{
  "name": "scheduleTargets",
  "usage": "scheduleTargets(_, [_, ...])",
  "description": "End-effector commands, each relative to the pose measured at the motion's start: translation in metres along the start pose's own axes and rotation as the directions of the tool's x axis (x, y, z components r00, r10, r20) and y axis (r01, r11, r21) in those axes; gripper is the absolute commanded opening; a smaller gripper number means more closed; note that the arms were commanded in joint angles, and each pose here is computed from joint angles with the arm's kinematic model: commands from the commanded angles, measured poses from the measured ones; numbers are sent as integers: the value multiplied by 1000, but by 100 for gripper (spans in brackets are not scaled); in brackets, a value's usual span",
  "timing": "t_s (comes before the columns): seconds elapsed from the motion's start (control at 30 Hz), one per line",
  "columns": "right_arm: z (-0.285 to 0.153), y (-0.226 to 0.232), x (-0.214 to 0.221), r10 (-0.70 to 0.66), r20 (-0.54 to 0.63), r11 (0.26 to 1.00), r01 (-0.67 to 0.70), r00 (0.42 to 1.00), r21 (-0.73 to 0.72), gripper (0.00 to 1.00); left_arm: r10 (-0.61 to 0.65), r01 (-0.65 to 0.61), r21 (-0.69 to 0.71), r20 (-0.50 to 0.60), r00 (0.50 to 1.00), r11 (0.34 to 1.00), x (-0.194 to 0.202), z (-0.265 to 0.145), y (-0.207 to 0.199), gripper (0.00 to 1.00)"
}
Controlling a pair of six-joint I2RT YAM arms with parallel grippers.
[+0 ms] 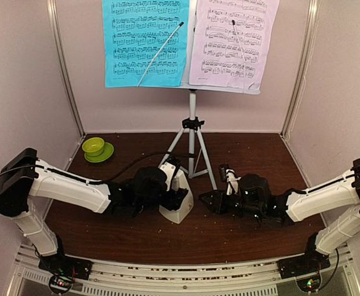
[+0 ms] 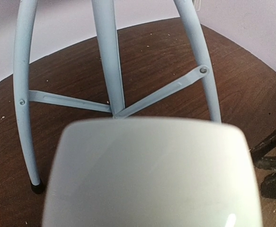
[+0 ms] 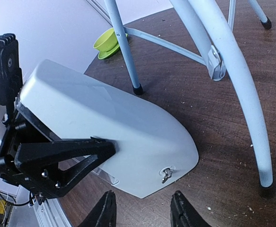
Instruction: Set up the instrument practice props
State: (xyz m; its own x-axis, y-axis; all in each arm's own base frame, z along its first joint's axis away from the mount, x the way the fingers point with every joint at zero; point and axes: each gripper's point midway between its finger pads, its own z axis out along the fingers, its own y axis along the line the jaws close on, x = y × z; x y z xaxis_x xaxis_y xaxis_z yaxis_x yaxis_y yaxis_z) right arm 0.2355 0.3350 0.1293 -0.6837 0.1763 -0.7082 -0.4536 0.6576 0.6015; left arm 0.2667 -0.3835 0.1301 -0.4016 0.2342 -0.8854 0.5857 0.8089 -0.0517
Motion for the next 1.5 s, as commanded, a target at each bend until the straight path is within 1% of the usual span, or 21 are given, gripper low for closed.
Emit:
scheduleTargets(0.0, [-5, -4, -8, -15, 36, 1000, 15, 999, 16, 43, -25, 26, -16, 99, 995, 1000, -33, -12, 4, 67])
scheduleTargets(0.1, [-4, -5, -6, -20, 29, 1000, 20, 999, 16, 47, -23, 27, -31, 138, 990, 999, -46, -25, 10, 57])
scheduleTargets(0.17, [-2, -5, -4, -25, 22, 1000, 25, 999, 18, 48, -20, 27, -41, 158, 987, 999, -55, -34, 13, 53])
scheduleTargets(0.27, [2, -8, 0, -40, 1, 998, 39, 999, 44, 49, -16, 31, -99, 149, 989, 995, -67, -46, 22, 45])
scheduleTargets(0.37, [9, -3, 4, -57, -16, 997, 58, 998, 48, 49, 4, 15, -149, 123, 992, 989, -77, -54, 23, 40])
scheduleTargets(0.5, [20, 11, 9, -73, -43, 997, 74, 996, 12, 50, 63, -42, -198, 102, 993, 979, -88, -67, 13, 36])
scheduleTargets(0.6, [26, 23, 8, -78, -39, 997, 77, 996, -32, 49, 90, -68, -205, 101, 991, 976, -97, -75, 4, 35])
scheduleTargets(0.8, [34, 38, 12, -73, -56, 993, 67, 996, -97, 48, 78, -55, -170, 131, 988, 984, -111, -83, -5, 33])
scheduleTargets(1.1, [38, 40, 10, -75, -52, 993, 70, 996, -91, 45, 74, -53, -126, 169, 983, 991, -120, -89, -12, 32])
scheduleTargets(1.23, [40, 45, 10, -74, -58, 992, 68, 996, -110, 48, 73, -54, -114, 173, 982, 992, -120, -89, -14, 32])
scheduleTargets(1.47, [44, 51, 9, -63, -58, 990, 54, 996, -134, 49, 75, -58, -98, 182, 980, 994, -121, -90, -16, 31])
